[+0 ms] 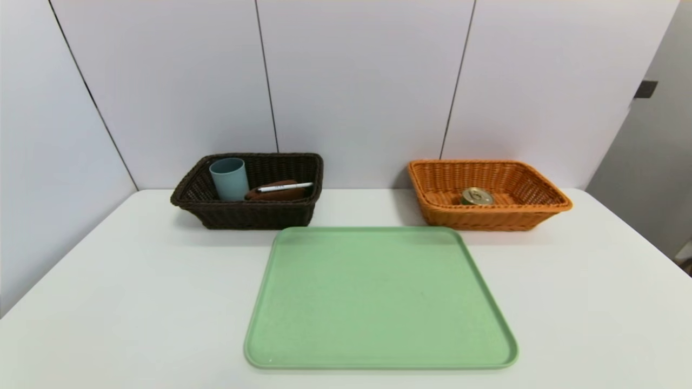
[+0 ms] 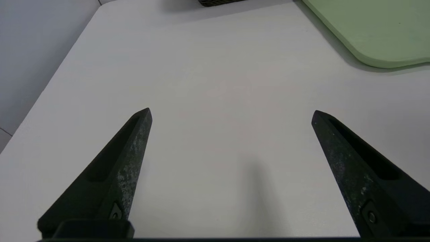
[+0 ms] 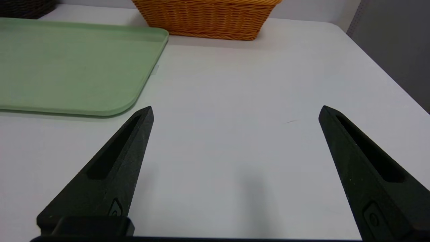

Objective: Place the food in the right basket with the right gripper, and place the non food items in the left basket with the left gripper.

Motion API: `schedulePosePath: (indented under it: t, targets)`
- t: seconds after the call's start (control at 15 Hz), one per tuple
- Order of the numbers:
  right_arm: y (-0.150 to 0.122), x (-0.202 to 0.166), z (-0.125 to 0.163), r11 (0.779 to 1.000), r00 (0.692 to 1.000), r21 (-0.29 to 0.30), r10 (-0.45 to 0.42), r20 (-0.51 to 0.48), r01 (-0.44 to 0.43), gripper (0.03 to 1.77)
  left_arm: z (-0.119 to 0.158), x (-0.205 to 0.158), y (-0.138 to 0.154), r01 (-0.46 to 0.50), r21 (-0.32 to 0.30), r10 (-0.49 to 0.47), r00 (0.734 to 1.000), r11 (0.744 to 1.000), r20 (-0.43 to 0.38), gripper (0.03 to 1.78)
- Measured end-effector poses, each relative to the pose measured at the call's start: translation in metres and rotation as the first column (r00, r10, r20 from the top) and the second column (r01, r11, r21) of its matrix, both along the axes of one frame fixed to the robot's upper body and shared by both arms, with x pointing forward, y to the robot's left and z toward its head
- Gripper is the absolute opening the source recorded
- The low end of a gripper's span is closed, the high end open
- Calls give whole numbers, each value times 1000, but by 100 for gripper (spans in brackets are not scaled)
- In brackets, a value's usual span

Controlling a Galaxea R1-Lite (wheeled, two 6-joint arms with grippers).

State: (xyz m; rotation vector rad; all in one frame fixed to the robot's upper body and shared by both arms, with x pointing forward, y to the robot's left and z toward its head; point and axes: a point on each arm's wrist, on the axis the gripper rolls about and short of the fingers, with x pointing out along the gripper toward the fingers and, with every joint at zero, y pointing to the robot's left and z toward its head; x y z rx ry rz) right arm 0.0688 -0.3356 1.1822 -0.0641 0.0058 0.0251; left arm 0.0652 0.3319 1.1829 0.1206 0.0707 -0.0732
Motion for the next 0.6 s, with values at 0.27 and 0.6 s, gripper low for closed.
schedulePosePath:
  t: [0.27, 0.6]
  targets:
    - [0, 0, 0, 1000, 1000, 7, 1, -5, -1, 169, 0, 0, 1, -66, -102, 65, 998, 993, -7, 169]
    - [0, 0, 0, 1000, 1000, 12, -1, -2, 1, 169, 0, 0, 1, -72, -108, 71, 997, 992, -7, 169]
